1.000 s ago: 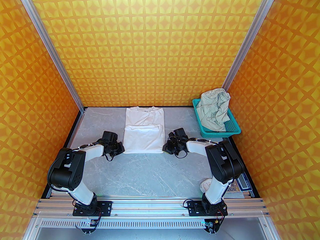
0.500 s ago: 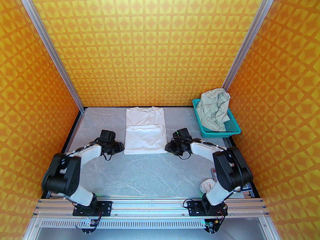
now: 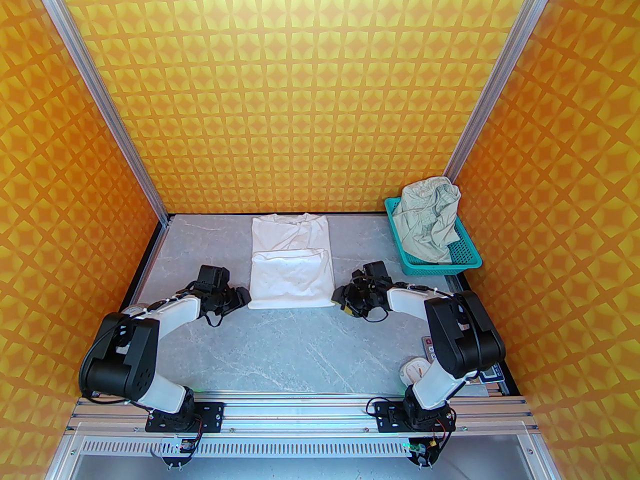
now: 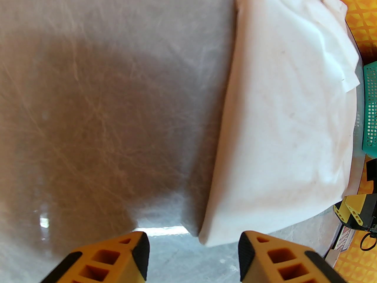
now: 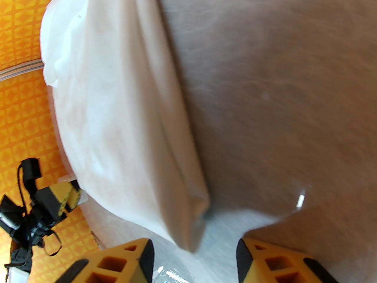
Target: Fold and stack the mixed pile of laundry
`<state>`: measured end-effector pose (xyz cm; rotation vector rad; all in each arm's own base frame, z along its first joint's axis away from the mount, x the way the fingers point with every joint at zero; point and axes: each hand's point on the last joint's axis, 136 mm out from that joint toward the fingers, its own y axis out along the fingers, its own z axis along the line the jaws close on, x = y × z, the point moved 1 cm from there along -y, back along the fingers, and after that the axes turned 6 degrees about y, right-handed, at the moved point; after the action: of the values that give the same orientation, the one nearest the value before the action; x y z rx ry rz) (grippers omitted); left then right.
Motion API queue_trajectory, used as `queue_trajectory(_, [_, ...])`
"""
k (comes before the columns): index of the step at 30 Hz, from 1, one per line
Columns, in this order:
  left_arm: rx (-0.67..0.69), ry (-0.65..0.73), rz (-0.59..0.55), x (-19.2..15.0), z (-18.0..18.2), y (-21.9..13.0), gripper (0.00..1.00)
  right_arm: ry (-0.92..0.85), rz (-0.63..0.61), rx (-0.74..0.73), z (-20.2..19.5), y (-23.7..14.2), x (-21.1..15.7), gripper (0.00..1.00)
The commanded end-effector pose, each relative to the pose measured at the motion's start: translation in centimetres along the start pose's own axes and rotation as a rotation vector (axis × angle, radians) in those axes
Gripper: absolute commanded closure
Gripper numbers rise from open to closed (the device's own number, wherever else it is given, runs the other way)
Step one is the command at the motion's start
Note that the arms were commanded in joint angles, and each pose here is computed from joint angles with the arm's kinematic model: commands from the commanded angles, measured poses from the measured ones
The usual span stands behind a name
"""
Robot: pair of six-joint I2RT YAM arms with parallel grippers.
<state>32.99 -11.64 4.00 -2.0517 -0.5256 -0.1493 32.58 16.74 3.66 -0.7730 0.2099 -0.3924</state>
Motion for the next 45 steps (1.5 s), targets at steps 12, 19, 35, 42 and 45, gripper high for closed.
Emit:
queue_trajectory(12, [-0.13,-0.01,0.02,0.5,-3.3,2.9,0.49,0.024,0.005,0.073,0.9,2.3,1.5,0.62])
queue_trajectory(19, [-0.113,-0.023,0.023,-0.1,-3.0,2.3,0.5,0.023,0.0,0.063,0.7,2.2,1.5,0.67])
queue_trajectory(35, [-0.003,-0.04,0.008,-1.4,-1.4,-0.5,0.54,0.025,0.004,0.062,0.4,2.2,1.3,0.68])
queue_trajectory(42, [0.006,-0.058,0.019,-1.5,-1.3,0.6,0.54,0.025,0.008,0.063,0.2,2.2,1.2,0.68])
queue_trajectory(45, [-0.002,-0.058,0.022,-1.6,-1.6,1.3,0.56,0.026,0.008,0.069,0.3,2.3,1.2,0.68])
